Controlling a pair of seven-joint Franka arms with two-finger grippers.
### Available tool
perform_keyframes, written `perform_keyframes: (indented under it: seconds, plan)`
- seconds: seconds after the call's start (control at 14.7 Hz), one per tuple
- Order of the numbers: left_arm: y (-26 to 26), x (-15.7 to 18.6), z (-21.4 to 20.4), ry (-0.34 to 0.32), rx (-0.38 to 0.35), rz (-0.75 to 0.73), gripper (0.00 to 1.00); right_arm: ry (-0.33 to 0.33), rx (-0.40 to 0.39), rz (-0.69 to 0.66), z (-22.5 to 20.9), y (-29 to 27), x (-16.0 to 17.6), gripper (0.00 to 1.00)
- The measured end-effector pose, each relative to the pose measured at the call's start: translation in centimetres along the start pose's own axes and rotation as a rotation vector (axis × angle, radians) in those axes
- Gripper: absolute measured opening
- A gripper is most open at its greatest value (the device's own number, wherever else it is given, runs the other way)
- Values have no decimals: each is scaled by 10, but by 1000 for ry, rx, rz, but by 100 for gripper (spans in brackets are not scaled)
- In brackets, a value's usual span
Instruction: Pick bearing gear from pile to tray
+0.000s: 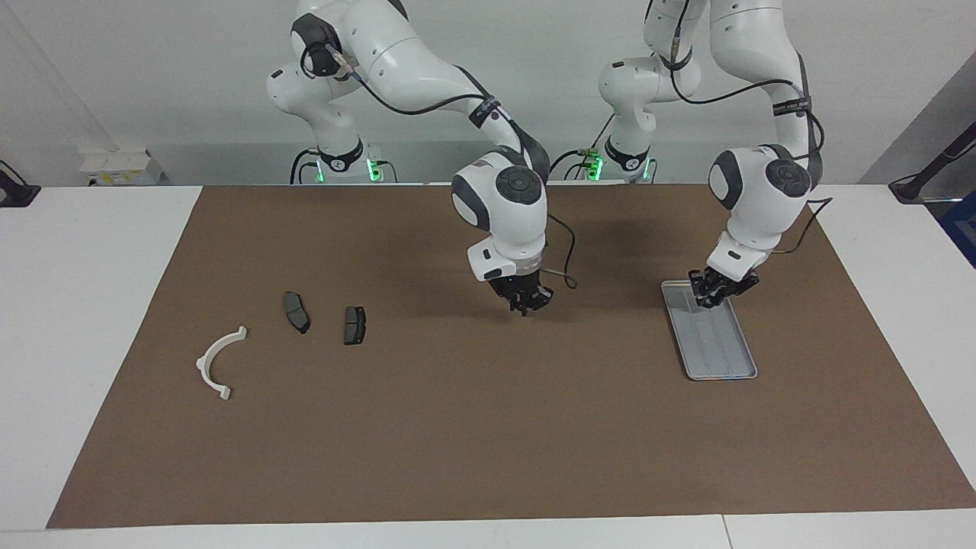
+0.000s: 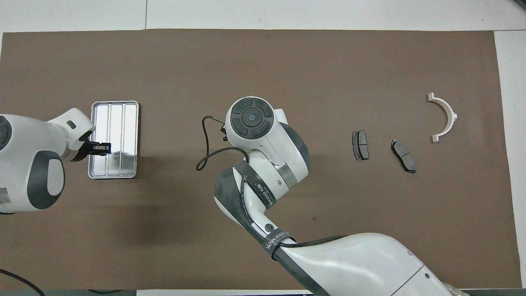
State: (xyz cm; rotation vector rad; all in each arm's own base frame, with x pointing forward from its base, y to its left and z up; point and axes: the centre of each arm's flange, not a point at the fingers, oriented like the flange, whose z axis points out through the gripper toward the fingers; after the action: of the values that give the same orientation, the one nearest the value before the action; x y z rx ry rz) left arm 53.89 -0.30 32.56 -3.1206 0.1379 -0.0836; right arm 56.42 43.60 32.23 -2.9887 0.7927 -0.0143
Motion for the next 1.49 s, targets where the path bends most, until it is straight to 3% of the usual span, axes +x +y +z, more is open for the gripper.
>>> perform_keyframes:
  seconds: [0.75,1.36,1.49]
  plan:
    - [2,-12,21,-5,-2,-2,35,28,-21,-9,32,10,7,23]
    - [2,-14,23,-2,-2,-2,35,29,-21,-10,32,10,7,23]
    - [2,-14,24,1,-2,-2,35,28,-23,-10,33,11,7,37]
